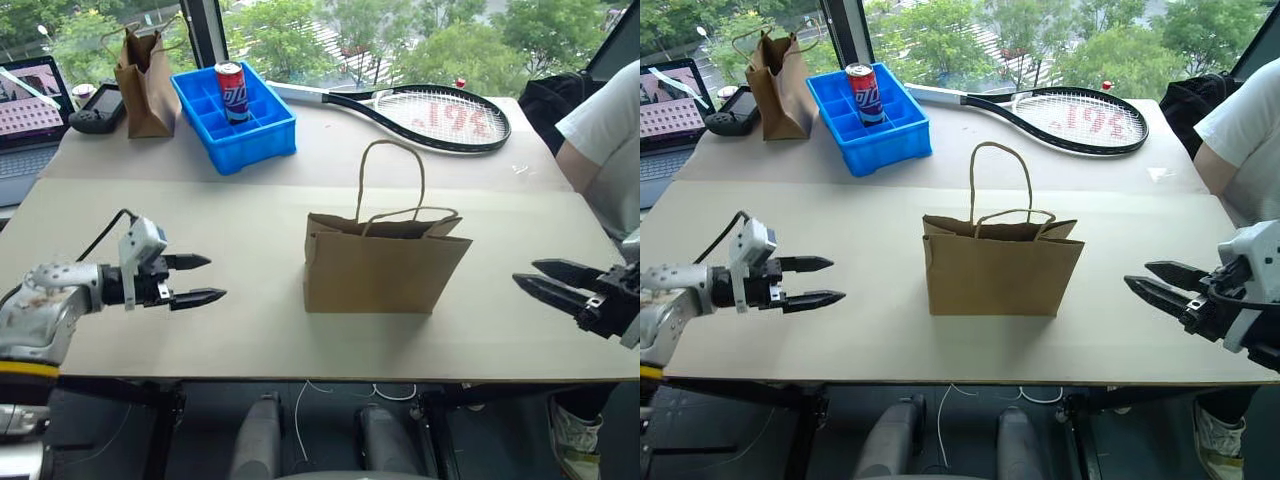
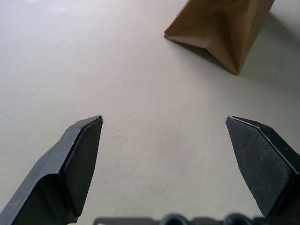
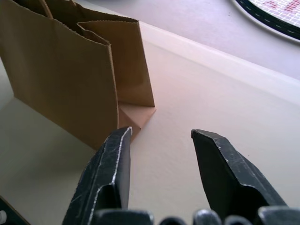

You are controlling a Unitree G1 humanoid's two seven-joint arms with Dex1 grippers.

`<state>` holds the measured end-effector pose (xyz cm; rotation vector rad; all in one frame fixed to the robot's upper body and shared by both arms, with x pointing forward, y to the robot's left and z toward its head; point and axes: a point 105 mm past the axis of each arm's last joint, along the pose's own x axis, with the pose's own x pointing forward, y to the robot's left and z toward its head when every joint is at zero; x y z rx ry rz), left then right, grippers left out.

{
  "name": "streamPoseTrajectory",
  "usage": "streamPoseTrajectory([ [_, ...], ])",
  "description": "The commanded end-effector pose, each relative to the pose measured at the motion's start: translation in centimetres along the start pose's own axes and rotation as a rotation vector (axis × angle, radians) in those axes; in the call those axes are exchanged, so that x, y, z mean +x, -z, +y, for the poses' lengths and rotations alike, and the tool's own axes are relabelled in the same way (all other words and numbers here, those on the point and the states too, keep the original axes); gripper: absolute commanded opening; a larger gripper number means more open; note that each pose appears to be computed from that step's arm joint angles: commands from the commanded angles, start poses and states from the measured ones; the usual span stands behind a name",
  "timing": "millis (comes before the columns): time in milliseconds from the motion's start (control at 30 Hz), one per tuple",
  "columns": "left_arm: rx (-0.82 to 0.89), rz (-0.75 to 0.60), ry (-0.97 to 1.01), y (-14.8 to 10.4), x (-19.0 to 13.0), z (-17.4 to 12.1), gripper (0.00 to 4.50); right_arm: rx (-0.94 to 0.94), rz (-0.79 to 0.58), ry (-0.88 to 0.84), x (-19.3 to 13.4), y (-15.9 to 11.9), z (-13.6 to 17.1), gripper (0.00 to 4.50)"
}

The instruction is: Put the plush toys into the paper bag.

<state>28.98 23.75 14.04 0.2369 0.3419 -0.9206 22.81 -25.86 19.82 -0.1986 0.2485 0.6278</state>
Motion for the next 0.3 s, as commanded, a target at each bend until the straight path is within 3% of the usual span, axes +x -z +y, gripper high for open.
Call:
streamPoseTrajectory([
  [33,0.083,0.003,-0.122,-1.1,-0.6,0.0,4.50,0.000,-0.005,-0.027,0.0,0.3,-0.3,3.95],
  [100,0.063,0.009,-0.124,-0.7,-0.8,-0.5,4.50,0.005,0.015,-0.029,0.1,0.7,-0.4,4.47],
  [300,0.002,-0.006,-0.103,-0.3,-0.8,-1.0,4.50,-0.011,0.014,-0.046,0.8,0.7,0.0,4.47],
])
